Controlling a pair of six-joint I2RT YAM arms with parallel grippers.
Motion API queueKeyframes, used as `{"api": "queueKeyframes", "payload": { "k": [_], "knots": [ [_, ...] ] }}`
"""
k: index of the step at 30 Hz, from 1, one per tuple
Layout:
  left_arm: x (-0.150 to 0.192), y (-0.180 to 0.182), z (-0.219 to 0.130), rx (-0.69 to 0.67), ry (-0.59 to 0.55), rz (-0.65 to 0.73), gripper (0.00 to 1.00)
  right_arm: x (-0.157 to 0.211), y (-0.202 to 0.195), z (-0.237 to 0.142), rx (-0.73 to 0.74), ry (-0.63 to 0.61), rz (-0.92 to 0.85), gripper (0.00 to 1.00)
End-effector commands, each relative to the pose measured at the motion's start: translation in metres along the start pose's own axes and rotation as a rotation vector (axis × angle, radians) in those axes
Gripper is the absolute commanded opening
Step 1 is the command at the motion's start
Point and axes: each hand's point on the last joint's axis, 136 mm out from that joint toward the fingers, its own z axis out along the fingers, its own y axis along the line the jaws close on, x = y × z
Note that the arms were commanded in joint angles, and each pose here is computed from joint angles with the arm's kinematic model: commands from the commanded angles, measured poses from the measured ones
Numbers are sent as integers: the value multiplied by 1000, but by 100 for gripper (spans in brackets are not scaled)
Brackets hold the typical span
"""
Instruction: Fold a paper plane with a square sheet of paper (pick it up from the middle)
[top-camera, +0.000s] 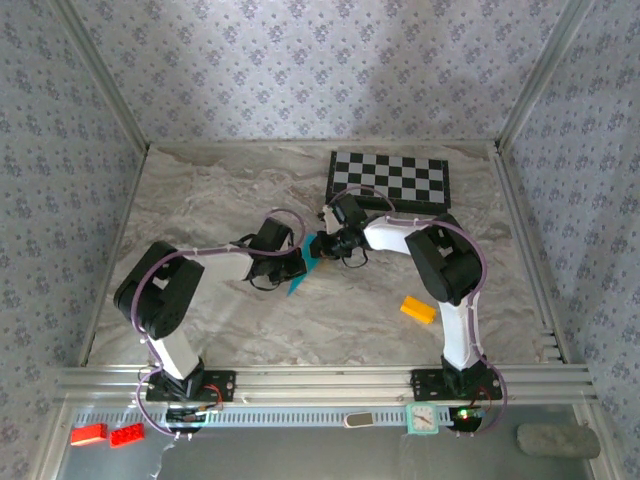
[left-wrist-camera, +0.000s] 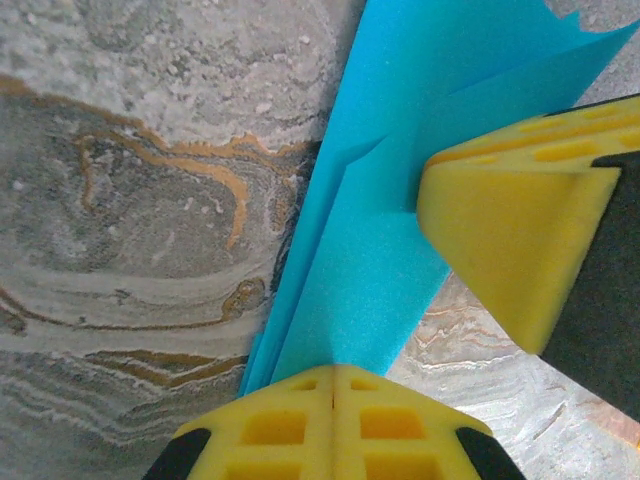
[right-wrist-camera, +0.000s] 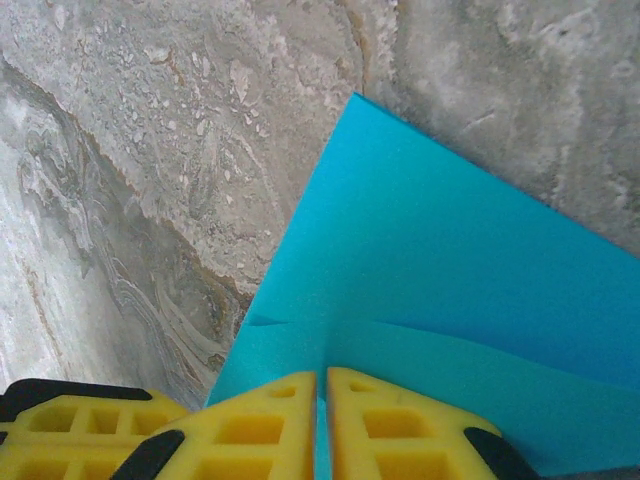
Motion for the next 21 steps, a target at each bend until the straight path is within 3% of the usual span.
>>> {"api": "queueKeyframes", "payload": {
  "k": [1, 4, 14, 21],
  "knots": [
    [33, 40, 6, -137, 113, -44, 0, -1, -46, -6, 106, -16, 102, 14],
    [39, 49, 5, -161, 114, -54, 0, -5, -70, -11, 89, -49, 193, 14],
    [43, 55, 4, -171, 114, -65, 0, -36, -113, -40, 174, -182, 253, 14],
    [34, 42, 4, -142, 105, -44, 0, -51, -70, -82, 155, -311, 167, 14]
  ]
}}
